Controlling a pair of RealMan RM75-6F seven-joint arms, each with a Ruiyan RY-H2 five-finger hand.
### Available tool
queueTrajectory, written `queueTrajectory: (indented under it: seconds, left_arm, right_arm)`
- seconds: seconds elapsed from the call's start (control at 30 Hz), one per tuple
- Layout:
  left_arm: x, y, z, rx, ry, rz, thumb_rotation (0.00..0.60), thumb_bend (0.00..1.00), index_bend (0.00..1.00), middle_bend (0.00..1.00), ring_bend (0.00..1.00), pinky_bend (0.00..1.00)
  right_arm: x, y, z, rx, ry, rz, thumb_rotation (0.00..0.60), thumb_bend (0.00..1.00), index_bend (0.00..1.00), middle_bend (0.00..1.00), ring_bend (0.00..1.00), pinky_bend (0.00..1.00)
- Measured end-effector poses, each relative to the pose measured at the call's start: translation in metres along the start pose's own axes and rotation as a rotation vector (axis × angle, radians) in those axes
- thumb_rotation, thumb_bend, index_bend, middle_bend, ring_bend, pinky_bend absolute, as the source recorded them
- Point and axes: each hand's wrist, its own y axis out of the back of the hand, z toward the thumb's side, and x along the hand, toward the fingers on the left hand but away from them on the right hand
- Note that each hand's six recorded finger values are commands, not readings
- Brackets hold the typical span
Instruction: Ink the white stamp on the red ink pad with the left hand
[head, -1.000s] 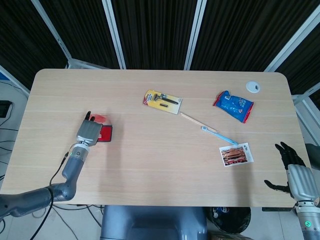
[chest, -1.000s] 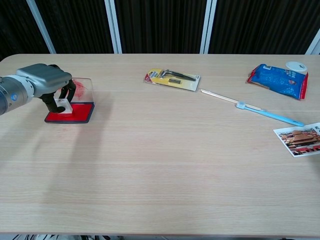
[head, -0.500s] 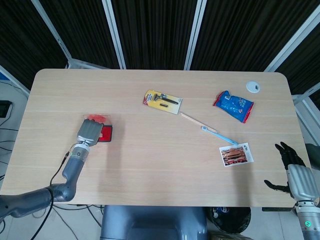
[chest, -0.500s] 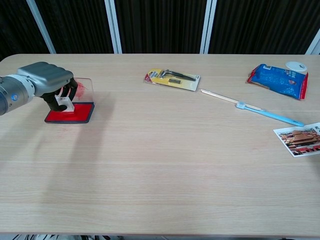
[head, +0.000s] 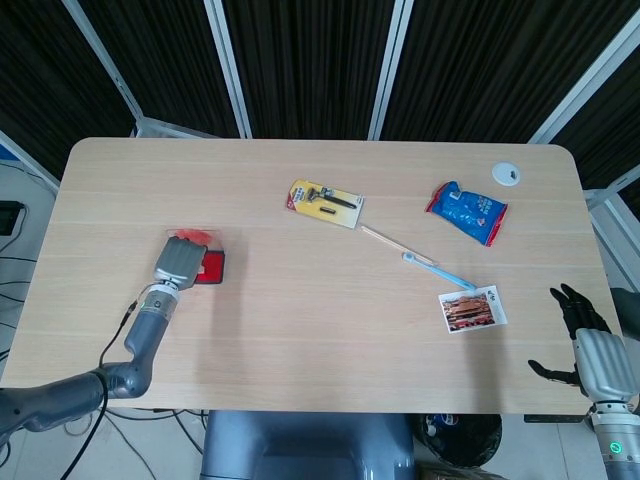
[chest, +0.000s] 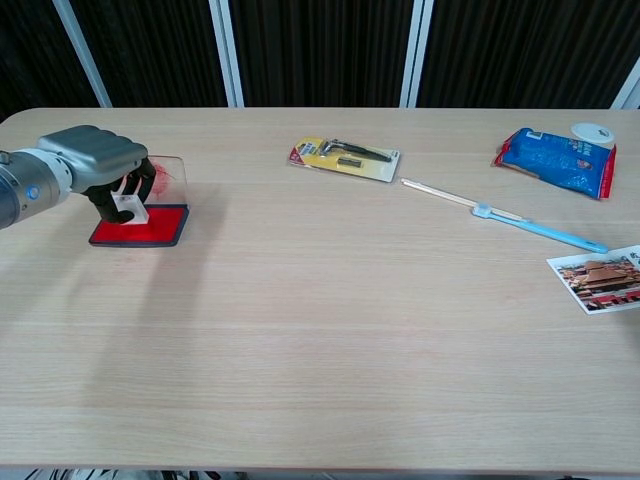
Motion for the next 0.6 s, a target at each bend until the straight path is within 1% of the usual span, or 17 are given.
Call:
queueTrajectory:
  seconds: [0.6]
  left_arm:
    - [0.0033,-0.0098,0.003,0.017,-0.008,-0.014,0.6,0.59,0.68,0.67,0.41,0.46]
  right_arm:
    - [0.0001,0.0001,-0.0001,-0.004,-0.001,-0.002,0.6,0.09,0.0,0.0,0.0,0.18]
